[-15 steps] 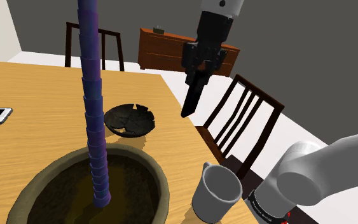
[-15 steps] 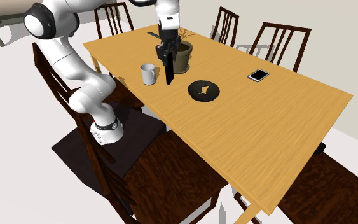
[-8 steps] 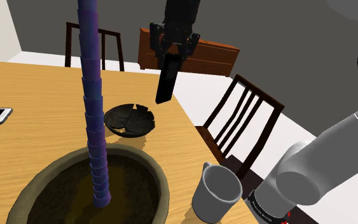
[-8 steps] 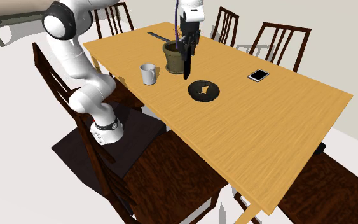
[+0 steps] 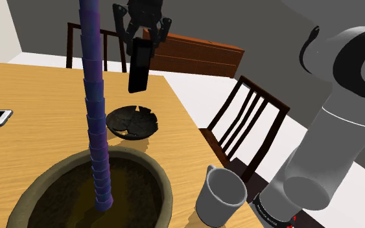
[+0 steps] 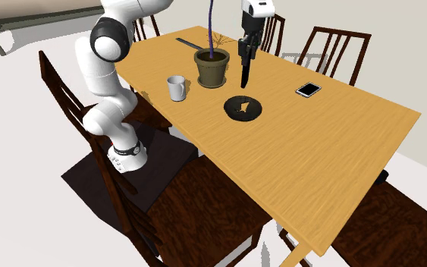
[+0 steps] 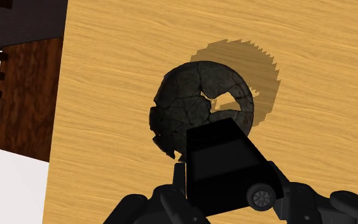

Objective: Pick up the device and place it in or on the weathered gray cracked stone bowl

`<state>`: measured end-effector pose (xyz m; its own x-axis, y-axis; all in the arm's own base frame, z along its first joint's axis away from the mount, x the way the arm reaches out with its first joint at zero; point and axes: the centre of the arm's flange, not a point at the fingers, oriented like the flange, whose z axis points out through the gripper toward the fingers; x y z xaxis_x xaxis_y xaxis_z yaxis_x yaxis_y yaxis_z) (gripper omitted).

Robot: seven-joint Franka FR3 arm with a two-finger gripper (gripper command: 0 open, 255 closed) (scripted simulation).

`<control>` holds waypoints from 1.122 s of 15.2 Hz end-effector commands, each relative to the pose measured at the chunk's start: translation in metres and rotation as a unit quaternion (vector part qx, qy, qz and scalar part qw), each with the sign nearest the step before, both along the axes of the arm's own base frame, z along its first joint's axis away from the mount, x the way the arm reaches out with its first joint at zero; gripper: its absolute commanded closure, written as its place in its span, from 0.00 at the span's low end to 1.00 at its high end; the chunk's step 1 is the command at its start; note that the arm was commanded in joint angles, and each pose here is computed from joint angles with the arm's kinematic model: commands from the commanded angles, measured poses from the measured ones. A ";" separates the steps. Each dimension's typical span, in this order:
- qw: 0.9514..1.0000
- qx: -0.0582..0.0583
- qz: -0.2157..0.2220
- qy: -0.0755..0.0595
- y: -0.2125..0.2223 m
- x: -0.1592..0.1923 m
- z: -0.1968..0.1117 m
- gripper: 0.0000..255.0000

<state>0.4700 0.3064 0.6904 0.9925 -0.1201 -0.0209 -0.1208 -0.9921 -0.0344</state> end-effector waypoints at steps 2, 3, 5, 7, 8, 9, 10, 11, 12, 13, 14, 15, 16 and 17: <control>1.000 0.000 -0.001 0.000 0.003 0.005 -0.011 1.00; 1.000 0.000 -0.001 0.000 0.003 0.005 -0.016 1.00; 1.000 0.000 -0.001 0.000 0.003 0.005 -0.027 1.00; 1.000 0.000 -0.001 0.000 0.003 0.005 -0.037 1.00; 1.000 0.000 -0.001 0.000 0.003 0.005 -0.042 1.00; 1.000 0.000 -0.001 0.000 0.003 0.005 -0.048 1.00; 1.000 0.000 -0.001 0.000 0.003 0.005 -0.053 1.00; 1.000 0.000 -0.001 0.000 0.003 0.005 -0.058 1.00; 1.000 0.000 -0.001 0.000 0.003 0.005 -0.064 1.00; 1.000 0.000 -0.001 0.000 0.003 0.005 -0.069 1.00; 1.000 0.000 -0.001 0.000 0.003 0.005 -0.074 1.00; 1.000 0.000 -0.001 0.000 0.003 0.005 -0.079 1.00; 1.000 0.000 -0.001 0.000 0.003 0.005 -0.085 1.00; 1.000 0.000 -0.001 0.000 0.003 0.005 -0.090 1.00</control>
<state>0.4754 0.3098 0.6055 0.9923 -0.1219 -0.0209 -0.1225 -0.9919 -0.0348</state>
